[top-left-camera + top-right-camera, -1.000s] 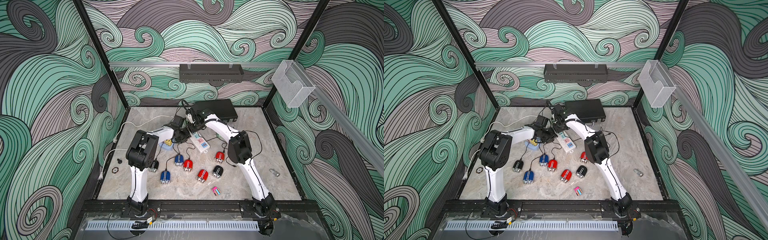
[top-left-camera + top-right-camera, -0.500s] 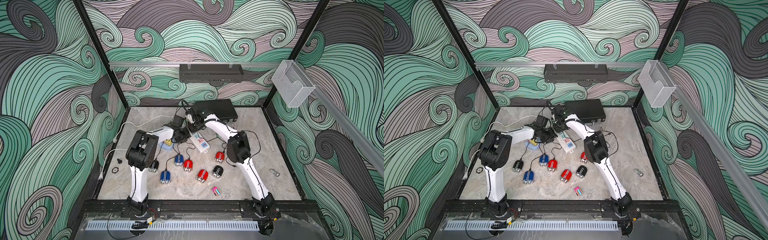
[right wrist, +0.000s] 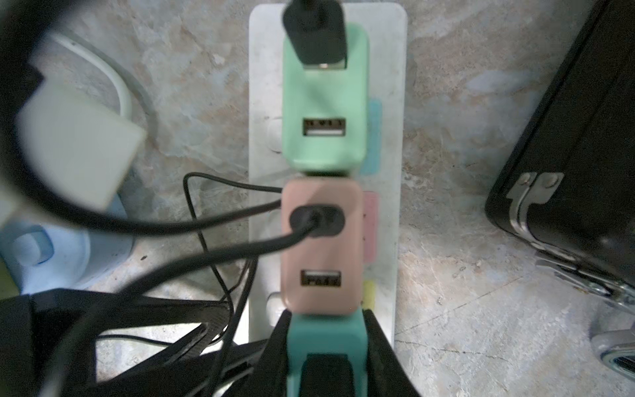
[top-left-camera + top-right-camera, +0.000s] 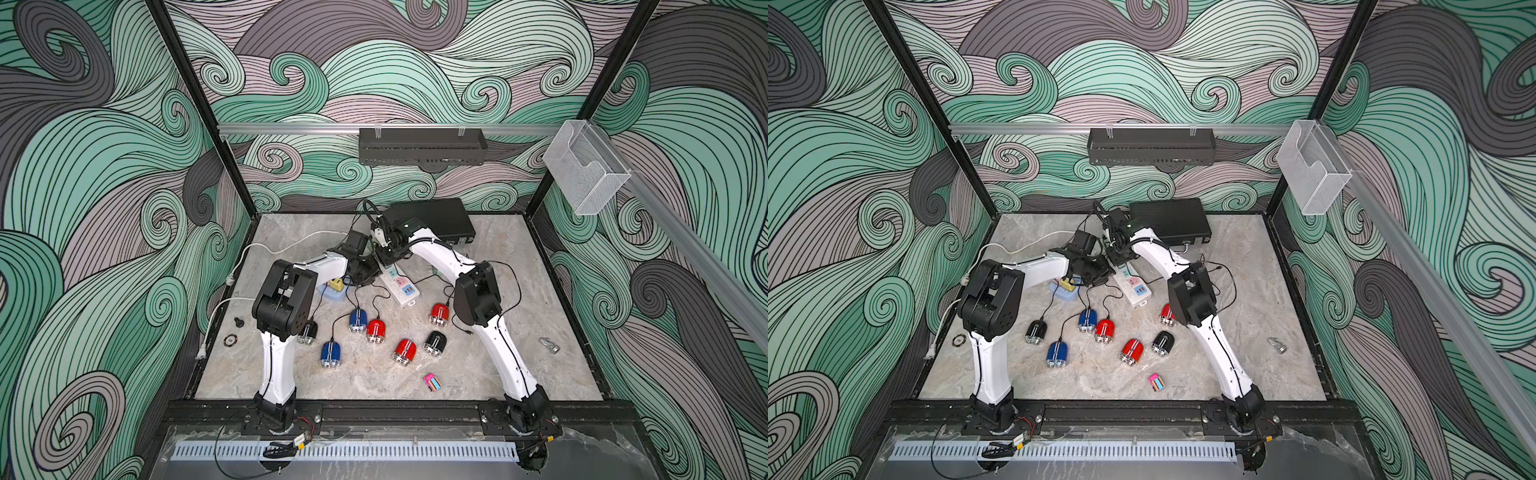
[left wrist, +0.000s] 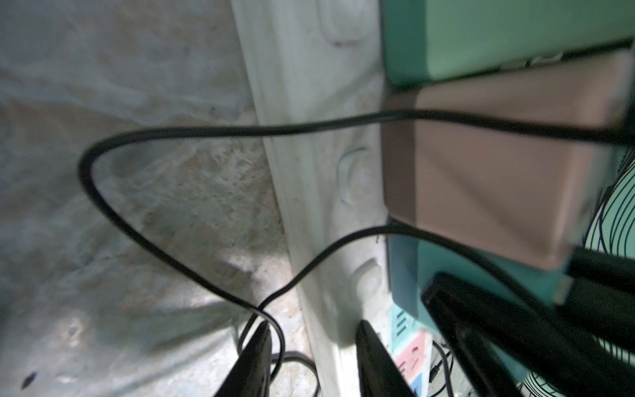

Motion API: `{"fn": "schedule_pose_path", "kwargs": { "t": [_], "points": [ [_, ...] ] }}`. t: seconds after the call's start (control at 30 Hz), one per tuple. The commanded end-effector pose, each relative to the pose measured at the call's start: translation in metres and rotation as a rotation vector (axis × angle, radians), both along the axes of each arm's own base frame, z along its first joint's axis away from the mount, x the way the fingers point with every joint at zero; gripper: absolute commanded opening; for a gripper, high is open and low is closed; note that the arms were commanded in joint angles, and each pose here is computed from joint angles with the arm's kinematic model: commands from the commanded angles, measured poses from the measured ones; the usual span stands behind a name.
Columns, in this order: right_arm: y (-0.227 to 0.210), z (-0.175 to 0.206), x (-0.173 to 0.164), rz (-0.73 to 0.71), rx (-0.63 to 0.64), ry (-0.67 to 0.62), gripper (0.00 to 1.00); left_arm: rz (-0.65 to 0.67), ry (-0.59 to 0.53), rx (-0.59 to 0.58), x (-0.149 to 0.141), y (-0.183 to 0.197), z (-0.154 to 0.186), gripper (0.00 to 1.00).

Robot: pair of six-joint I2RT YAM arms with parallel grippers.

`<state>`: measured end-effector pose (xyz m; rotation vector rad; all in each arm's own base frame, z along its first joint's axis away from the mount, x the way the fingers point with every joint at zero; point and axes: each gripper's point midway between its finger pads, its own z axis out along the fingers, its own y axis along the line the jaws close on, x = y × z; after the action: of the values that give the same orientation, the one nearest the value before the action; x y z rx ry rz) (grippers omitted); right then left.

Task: Unplug the electric shaver
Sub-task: Remove the plug from the socket.

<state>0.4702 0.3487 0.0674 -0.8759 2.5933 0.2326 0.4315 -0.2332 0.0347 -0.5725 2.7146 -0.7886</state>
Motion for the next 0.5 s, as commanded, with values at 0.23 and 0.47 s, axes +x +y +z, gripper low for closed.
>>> {"fn": "schedule_pose_path", "kwargs": {
  "t": [0.23,0.47],
  "points": [
    [0.004,0.045,-0.004,0.032,0.056,-0.057,0.21,0.020,0.116,0.068,-0.016,0.013,-0.032,0.39],
    [0.002,0.051,-0.004,0.031,0.059,-0.070,0.20,0.019,0.116,0.069,-0.014,0.012,-0.029,0.38]
  ]
}}
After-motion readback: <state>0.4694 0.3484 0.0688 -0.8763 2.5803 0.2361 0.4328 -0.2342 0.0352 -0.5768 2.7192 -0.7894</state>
